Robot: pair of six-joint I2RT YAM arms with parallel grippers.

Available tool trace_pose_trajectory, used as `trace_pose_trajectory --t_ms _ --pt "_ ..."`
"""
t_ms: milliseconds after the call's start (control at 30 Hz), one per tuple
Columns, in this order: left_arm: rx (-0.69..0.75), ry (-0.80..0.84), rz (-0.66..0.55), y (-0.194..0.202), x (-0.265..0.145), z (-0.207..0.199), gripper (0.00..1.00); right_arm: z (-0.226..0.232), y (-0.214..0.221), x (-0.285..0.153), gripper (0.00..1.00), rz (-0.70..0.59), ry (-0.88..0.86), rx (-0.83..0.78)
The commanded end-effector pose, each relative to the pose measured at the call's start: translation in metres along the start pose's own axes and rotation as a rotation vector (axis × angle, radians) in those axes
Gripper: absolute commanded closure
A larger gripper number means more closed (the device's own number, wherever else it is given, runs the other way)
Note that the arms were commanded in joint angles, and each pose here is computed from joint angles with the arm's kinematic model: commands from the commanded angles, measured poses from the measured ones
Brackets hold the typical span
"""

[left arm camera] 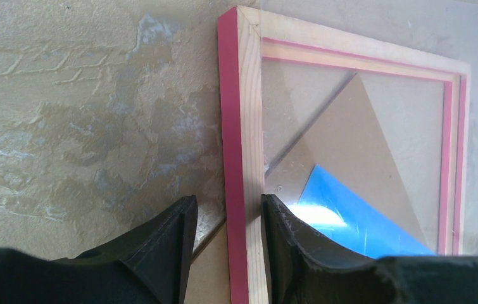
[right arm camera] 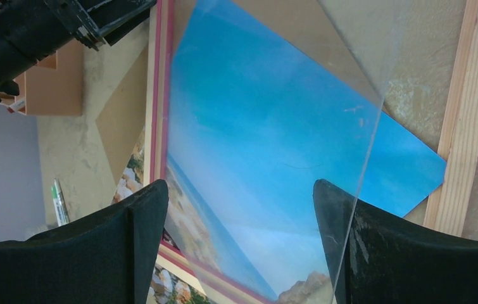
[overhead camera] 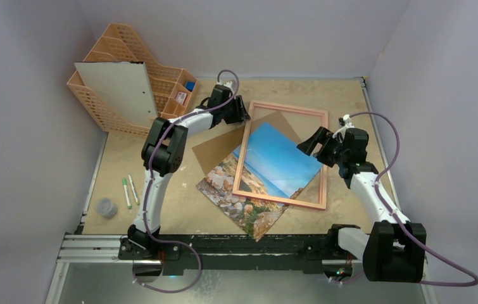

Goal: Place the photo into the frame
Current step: Place the photo frame item in the photo frame.

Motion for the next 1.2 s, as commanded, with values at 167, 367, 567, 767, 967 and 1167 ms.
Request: trace_pose_trajectory --t_ms 167,367,567,767,967,1167 --pt "-0.014 -0.145 0.162 0.053 0.012 0.042 0.57 0.010 -0.017 0.003 0.09 -0.132 -0.080 -0.049" --pt "-0.019 -0.136 0.163 0.053 0.013 0.042 0.57 0.012 -0.018 0.004 0.36 -0.137 -0.092 -0.018" --pt "-0.007 -0.108 0.149 0.049 0.018 0.039 0.60 0.005 -0.003 0.006 0.61 -0.051 -0.075 -0.024" --pt "0.044 -0.065 0.132 0.049 0.015 0.031 0.55 -0.002 0.011 0.001 0.74 0.018 -0.041 -0.021" --pt "0.075 -0.051 0.124 0.052 0.016 0.025 0.55 -0.013 0.031 -0.005 0.77 0.118 0.050 0.048" --pt "0.094 -0.081 0.118 0.055 0.021 0.026 0.66 -0.009 0.033 -0.005 0.79 0.133 0.028 0.081"
Point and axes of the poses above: each gripper's point midway between its finger pads, its own x axis out along the fingers, its own z axis along the line the jaws close on, y = z × x, the point moved 6 cm from there along -x, back along the fingers, and after that the axes turned 2 degrees about -x, right-handed, at the moved point
